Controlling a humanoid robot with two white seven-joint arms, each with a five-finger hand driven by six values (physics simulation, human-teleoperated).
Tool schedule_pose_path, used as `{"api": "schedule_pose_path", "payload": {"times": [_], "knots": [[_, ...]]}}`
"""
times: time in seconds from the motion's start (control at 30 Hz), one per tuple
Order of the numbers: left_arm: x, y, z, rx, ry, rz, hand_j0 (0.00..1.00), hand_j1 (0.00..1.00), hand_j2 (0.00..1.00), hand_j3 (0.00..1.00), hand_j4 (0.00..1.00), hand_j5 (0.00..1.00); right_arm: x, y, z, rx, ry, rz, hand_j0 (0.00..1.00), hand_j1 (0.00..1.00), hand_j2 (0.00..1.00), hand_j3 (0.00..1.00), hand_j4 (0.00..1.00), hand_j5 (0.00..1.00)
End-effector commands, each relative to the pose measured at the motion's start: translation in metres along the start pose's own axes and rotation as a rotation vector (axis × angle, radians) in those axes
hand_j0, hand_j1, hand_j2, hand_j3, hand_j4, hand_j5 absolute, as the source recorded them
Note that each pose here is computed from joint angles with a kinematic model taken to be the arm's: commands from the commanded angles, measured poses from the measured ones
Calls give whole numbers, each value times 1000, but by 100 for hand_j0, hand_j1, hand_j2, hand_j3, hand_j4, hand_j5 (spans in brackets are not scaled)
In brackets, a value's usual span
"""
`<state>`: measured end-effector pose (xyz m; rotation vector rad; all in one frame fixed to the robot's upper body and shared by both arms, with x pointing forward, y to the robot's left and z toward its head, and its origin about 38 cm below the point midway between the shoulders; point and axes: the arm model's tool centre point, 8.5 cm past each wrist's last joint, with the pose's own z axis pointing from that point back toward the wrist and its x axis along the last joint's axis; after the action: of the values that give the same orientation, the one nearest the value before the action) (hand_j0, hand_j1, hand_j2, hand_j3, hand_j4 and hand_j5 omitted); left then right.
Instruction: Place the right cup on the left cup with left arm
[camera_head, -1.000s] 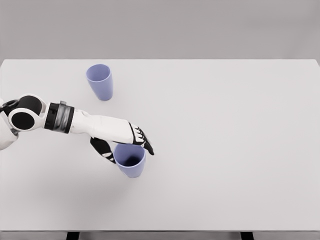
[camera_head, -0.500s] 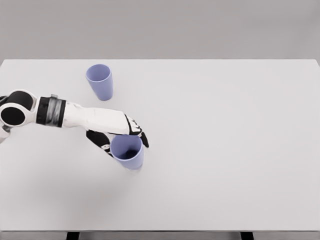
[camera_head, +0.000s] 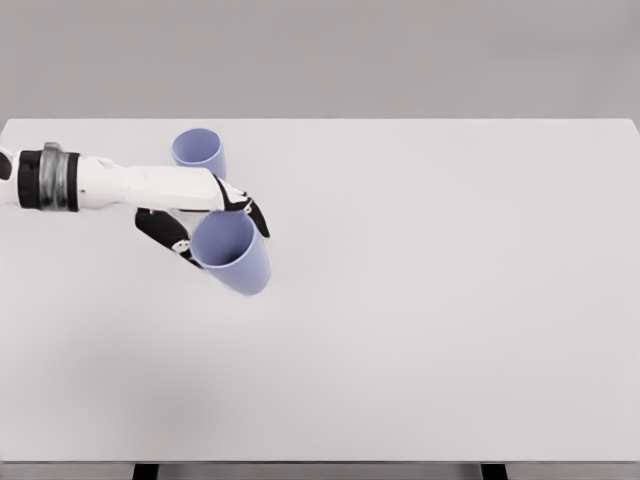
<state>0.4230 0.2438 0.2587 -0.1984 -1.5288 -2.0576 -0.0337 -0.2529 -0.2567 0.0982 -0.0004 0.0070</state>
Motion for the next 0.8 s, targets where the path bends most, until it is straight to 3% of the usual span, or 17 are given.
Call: {"api": "schedule_pose_path", "payload": {"times": [0.0, 0.4, 0.53, 0.77], "knots": [[-10, 2, 8, 23, 30, 31, 55, 55, 55, 55, 55, 55, 0, 0, 0, 0, 1, 0, 100, 100, 100, 100, 100, 100], [-49, 31, 45, 109, 175, 60, 55, 55, 55, 55, 55, 55, 0, 0, 0, 0, 1, 0, 100, 100, 100, 100, 100, 100], [-55, 45, 52, 136, 204, 52, 55, 55, 55, 55, 55, 55, 0, 0, 0, 0, -1, 0, 100, 100, 100, 100, 100, 100], [-62, 51, 58, 158, 228, 62, 54, 54, 54, 54, 54, 54, 0, 0, 0, 0, 1, 0, 100, 100, 100, 100, 100, 100]]}}
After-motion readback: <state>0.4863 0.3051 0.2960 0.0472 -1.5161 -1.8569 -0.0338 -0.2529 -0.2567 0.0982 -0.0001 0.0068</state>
